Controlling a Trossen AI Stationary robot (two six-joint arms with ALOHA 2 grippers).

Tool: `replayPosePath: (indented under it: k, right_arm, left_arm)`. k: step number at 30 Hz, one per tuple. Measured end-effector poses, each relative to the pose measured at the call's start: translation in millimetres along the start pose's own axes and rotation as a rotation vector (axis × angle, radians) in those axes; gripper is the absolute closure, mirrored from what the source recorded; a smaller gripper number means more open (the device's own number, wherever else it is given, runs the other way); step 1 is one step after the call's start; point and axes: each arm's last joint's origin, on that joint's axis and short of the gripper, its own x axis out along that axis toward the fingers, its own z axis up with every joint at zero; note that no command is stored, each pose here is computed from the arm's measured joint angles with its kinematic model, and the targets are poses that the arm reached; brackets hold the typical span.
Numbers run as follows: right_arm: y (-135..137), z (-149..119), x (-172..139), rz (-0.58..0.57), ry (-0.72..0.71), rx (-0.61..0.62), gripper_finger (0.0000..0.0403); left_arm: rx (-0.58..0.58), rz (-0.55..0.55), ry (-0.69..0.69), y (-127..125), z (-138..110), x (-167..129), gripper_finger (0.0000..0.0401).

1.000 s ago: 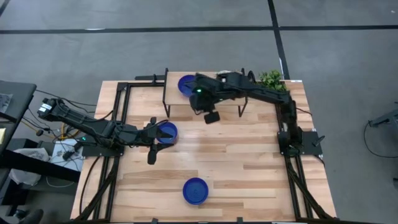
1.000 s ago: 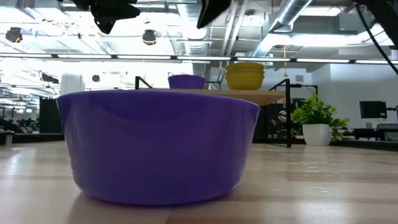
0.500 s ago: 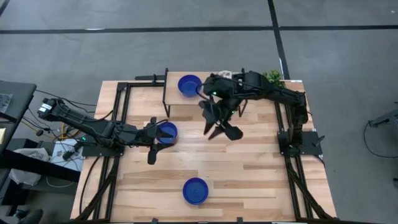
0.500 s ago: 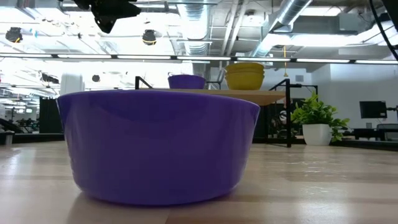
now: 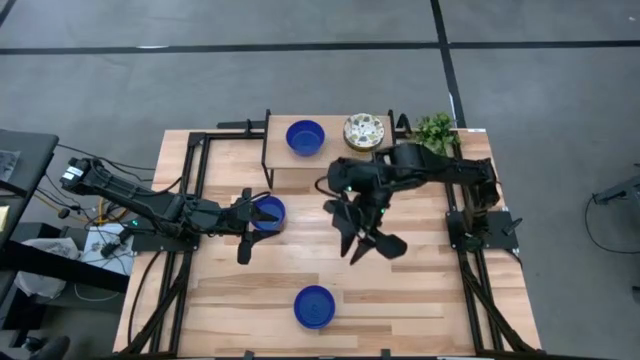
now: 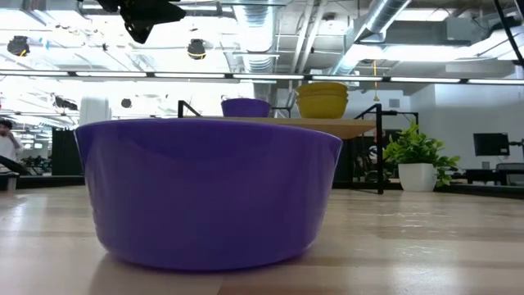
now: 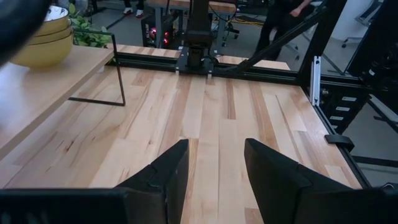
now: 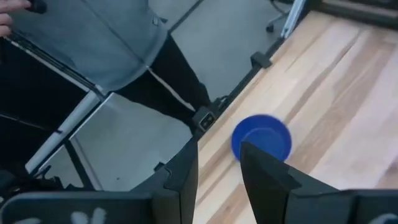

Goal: Pick & Place Mini bowls
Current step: Stack the bottom blue bowl on top of the blue bowl on the shelf

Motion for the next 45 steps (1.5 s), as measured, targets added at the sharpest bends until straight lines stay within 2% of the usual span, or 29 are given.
replayPosePath:
  k: [9, 16, 21, 29, 33, 37, 39, 45]
  right_arm:
    - [29.1, -1.7, 24.0, -0.086, 0.158, 0.185, 0.0295]
    - [48.8, 0.8, 39.7, -0.210, 0.197, 0.372, 0.0295]
    - [58.9, 5.8, 48.7, -0.326, 0.155, 0.484, 0.0295]
    - [76.2, 19.0, 62.7, -0.490, -0.019, 0.622, 0.0295]
    - [85.2, 24.7, 78.4, -0.562, -0.096, 0.619, 0.0295]
    - [91.0, 24.0, 110.5, -0.616, -0.078, 0.575, 0.0295]
    - [92.4, 19.1, 132.6, -0.630, -0.014, 0.547, 0.0295]
    - [73.9, 4.5, 199.4, -0.644, 0.135, 0.471, 0.0295]
  left_arm:
    - [0.000, 0.000, 0.000, 0.0, 0.0, 0.0, 0.0247]
    - [0.000, 0.000, -0.001, 0.0, 0.1, 0.0, 0.0247]
    - [0.000, 0.000, -0.001, 0.0, 0.1, 0.0, 0.0247]
    - [-0.001, -0.001, -0.003, -0.1, 0.3, 0.0, 0.0247]
    - [-0.001, -0.001, -0.003, 0.0, 0.4, 0.0, 0.0247]
    - [-0.001, -0.001, -0.003, 0.0, 0.3, 0.1, 0.0247]
    - [-0.001, -0.001, -0.003, -0.1, 0.2, 0.1, 0.0247]
    - [0.000, -0.008, -0.001, -0.2, 0.1, 0.1, 0.0247]
